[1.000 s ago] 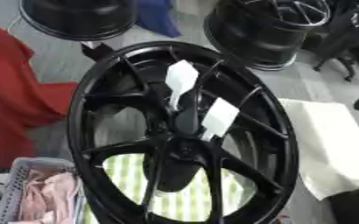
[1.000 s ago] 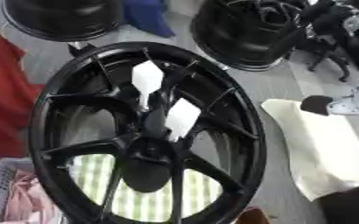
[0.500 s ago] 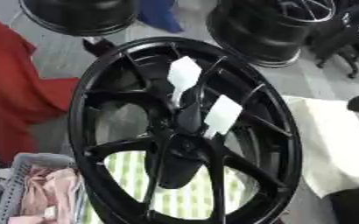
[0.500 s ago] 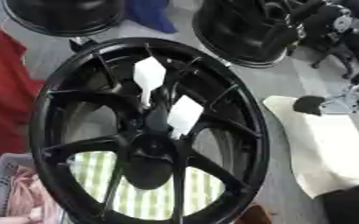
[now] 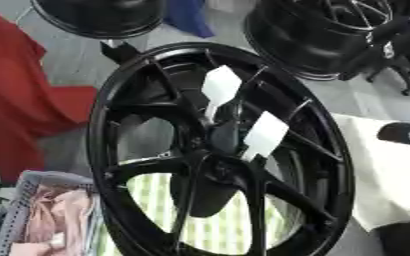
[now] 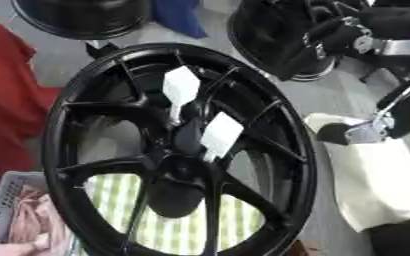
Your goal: Pull the pin out of the wheel hub.
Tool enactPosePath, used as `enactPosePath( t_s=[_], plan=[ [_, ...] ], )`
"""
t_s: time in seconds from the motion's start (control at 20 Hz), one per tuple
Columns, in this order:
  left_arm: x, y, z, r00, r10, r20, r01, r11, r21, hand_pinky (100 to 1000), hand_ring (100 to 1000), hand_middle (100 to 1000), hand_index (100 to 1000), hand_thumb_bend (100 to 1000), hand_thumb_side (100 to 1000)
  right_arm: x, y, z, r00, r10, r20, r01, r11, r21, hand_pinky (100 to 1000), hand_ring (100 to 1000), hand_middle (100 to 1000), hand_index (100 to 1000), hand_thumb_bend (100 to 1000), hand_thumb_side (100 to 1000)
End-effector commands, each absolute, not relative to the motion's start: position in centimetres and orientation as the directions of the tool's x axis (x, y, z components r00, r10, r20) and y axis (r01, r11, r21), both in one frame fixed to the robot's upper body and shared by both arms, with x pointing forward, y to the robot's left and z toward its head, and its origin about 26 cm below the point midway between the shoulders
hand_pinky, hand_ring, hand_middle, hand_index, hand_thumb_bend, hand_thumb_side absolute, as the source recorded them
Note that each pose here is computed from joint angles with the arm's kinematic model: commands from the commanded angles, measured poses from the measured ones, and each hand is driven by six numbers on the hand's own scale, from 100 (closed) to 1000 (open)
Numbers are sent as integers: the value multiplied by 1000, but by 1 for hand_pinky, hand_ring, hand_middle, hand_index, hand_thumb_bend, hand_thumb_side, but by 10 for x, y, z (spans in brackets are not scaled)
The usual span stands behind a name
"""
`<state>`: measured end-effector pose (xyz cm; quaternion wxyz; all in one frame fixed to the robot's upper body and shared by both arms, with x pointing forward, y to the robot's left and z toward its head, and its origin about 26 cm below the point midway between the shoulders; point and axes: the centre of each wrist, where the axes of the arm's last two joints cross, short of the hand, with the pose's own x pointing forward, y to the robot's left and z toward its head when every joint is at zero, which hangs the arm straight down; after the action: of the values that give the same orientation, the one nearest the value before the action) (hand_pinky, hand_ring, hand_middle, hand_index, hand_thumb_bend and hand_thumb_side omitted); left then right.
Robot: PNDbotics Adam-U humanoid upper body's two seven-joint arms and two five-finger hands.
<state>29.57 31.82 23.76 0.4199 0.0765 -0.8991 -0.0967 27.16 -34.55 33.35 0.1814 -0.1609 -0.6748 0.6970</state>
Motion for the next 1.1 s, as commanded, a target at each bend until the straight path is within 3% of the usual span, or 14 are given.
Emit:
enactPosePath(
  t_s=[0.05, 1.1],
  plan=[
    [294, 315, 247, -663, -210, 719, -41, 968, 246, 934, 632, 622, 784, 100, 743, 270, -342, 339, -888, 460, -10, -12, -45, -999, 853, 821, 808, 838, 381, 282],
    [296, 310, 250, -676, -171, 717, -17, 976, 217, 936, 623, 622, 784, 100, 747, 280, -326, 310, -908, 419, 6, -42, -78, -996, 839, 823, 809, 836, 410, 198]
  ],
)
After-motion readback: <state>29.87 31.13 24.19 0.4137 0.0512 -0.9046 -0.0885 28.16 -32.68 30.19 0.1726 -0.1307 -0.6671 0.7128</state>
